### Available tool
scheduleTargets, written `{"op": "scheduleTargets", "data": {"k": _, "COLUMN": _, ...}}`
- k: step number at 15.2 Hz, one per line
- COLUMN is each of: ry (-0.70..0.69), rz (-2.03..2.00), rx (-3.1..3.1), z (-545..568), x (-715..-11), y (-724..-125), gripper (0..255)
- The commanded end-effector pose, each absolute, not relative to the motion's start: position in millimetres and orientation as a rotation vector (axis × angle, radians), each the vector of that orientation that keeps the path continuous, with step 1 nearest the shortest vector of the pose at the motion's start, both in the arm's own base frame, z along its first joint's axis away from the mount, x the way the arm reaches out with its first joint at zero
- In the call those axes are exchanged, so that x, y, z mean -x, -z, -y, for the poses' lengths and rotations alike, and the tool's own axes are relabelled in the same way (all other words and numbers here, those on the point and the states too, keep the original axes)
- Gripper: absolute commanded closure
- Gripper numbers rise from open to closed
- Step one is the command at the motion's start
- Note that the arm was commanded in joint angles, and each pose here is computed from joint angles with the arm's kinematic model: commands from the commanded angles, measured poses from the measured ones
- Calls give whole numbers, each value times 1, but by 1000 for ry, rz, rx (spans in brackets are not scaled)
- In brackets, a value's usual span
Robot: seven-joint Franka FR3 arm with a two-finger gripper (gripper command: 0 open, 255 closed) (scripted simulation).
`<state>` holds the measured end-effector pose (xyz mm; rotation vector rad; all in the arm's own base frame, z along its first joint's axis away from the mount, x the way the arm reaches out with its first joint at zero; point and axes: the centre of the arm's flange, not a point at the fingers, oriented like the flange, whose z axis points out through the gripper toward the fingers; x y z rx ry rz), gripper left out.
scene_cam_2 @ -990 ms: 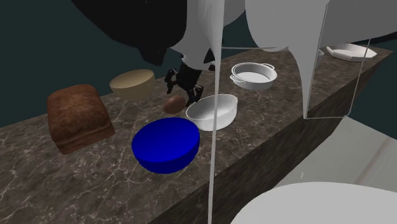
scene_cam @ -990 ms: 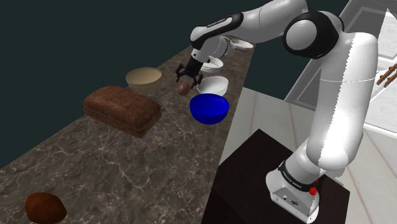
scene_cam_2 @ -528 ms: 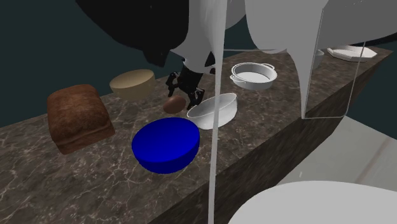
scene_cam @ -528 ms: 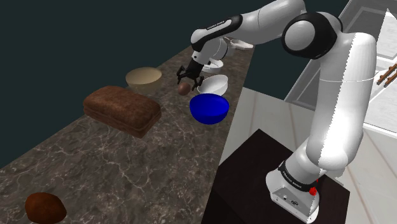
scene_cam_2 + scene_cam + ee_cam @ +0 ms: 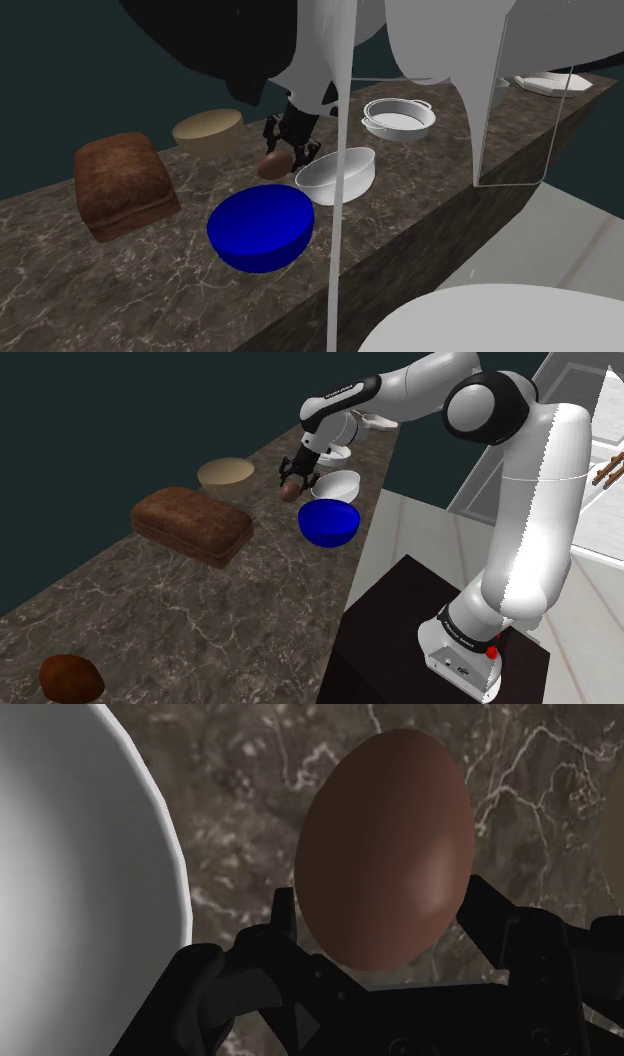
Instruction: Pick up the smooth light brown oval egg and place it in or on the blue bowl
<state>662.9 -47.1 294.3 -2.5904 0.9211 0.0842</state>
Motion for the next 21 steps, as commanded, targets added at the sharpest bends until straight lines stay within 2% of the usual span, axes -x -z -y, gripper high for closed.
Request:
{"op": "scheduleTargets", "data": {"k": 1, "ry": -88, "rz": -922, "rx": 2591, "z": 47, "x": -662, "y": -293, "gripper": 255}}
{"op": "scheduleTargets", "data": {"k": 21, "ry": -88, "rz": -922, "rx": 2591, "z": 47, "x": -661, "y": -392, "gripper": 255}}
